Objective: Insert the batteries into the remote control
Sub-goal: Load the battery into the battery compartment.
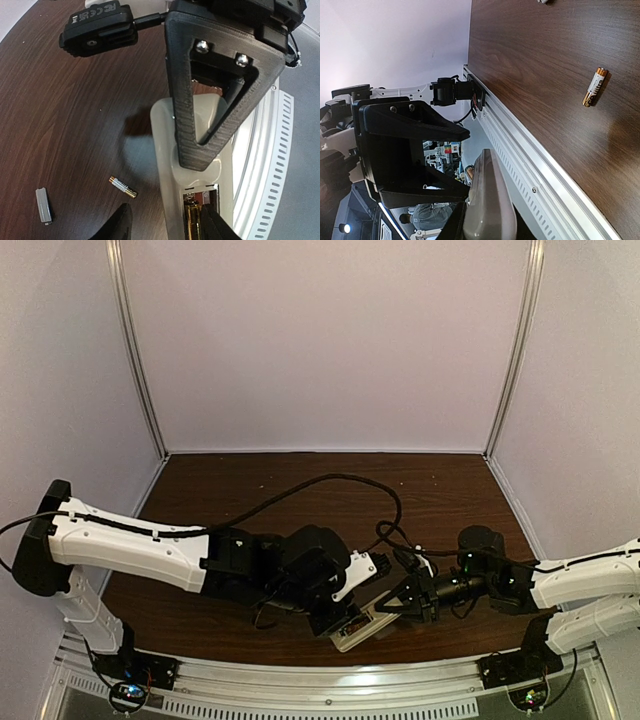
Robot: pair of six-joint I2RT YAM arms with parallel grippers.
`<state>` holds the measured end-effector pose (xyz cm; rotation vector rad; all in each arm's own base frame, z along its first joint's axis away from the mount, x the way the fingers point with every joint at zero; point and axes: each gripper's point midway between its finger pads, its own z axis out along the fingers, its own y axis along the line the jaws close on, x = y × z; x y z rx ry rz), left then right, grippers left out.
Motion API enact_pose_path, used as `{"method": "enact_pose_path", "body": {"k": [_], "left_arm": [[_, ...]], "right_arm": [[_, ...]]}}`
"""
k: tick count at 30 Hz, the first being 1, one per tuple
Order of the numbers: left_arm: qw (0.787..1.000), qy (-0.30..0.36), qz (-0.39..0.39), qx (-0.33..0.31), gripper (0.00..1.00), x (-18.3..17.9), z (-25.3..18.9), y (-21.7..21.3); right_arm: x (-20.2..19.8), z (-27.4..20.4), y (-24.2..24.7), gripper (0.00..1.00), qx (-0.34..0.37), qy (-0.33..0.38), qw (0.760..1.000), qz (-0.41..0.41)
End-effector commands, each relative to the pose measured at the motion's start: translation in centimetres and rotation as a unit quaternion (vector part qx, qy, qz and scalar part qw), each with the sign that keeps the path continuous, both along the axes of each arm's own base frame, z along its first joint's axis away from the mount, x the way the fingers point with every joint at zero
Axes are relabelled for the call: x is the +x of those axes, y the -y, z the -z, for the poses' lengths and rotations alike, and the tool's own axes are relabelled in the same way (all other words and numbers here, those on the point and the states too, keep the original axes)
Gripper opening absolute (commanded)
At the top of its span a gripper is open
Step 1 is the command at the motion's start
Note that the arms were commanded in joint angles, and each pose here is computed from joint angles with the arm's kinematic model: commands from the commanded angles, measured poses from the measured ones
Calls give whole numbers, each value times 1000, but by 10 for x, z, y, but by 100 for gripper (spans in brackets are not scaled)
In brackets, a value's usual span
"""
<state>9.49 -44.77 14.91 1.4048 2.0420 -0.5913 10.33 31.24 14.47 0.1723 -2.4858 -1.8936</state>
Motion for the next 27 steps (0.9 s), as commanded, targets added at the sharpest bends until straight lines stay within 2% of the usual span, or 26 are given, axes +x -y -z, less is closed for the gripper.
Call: {"method": "enact_pose_path", "body": {"k": [1,11,27], "left_arm": [[1000,-10,8,6,48,-4,2,5],[1000,-8,2,14,48,-2,8,7],[999,3,-25,24,35,7,9,5]], "right_arm": [[5,-8,1,0,14,11,1000,11],[6,-9,2,0,16,12,1000,13],[5,-12,2,0,19,12,1000,11]]}}
